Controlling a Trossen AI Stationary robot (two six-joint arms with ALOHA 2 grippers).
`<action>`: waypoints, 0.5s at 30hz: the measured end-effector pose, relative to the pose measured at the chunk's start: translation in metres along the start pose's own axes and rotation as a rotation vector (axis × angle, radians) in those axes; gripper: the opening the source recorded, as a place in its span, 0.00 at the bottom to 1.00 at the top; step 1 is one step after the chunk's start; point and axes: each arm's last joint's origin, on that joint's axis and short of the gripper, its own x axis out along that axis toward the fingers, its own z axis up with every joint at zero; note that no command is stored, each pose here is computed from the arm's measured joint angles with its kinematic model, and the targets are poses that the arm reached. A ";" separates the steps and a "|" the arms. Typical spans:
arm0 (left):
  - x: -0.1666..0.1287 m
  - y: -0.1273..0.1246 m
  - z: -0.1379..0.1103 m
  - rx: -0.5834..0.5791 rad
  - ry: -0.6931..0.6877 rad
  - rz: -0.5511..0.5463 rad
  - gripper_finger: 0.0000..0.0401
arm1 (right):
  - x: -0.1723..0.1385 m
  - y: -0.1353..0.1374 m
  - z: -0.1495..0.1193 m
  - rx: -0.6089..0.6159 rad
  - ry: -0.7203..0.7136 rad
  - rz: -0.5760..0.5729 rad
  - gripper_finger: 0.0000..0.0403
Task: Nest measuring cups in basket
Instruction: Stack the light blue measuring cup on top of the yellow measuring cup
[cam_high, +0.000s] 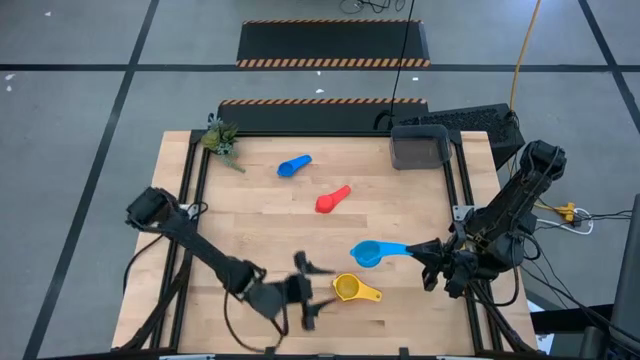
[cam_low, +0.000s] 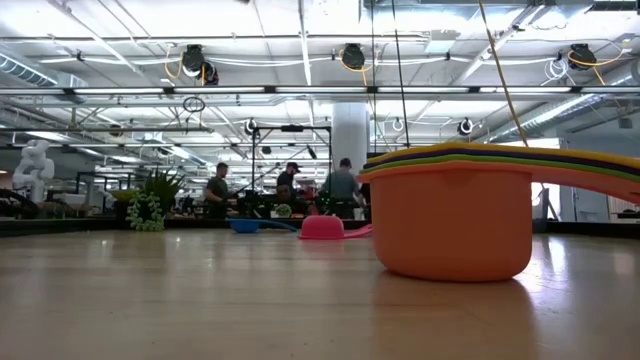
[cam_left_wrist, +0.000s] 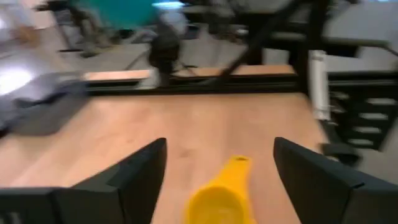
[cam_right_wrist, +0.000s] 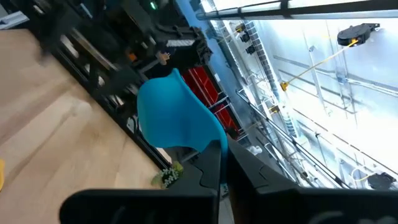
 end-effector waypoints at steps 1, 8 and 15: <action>0.004 -0.009 0.002 -0.003 0.000 -0.045 0.68 | 0.000 0.000 0.000 0.000 0.001 0.000 0.00; 0.041 -0.049 -0.020 0.032 0.067 -0.286 0.45 | 0.000 -0.001 0.000 0.062 -0.008 -0.003 0.00; 0.066 -0.053 -0.056 0.015 0.204 -0.290 0.27 | 0.000 -0.002 0.001 0.084 -0.013 -0.007 0.00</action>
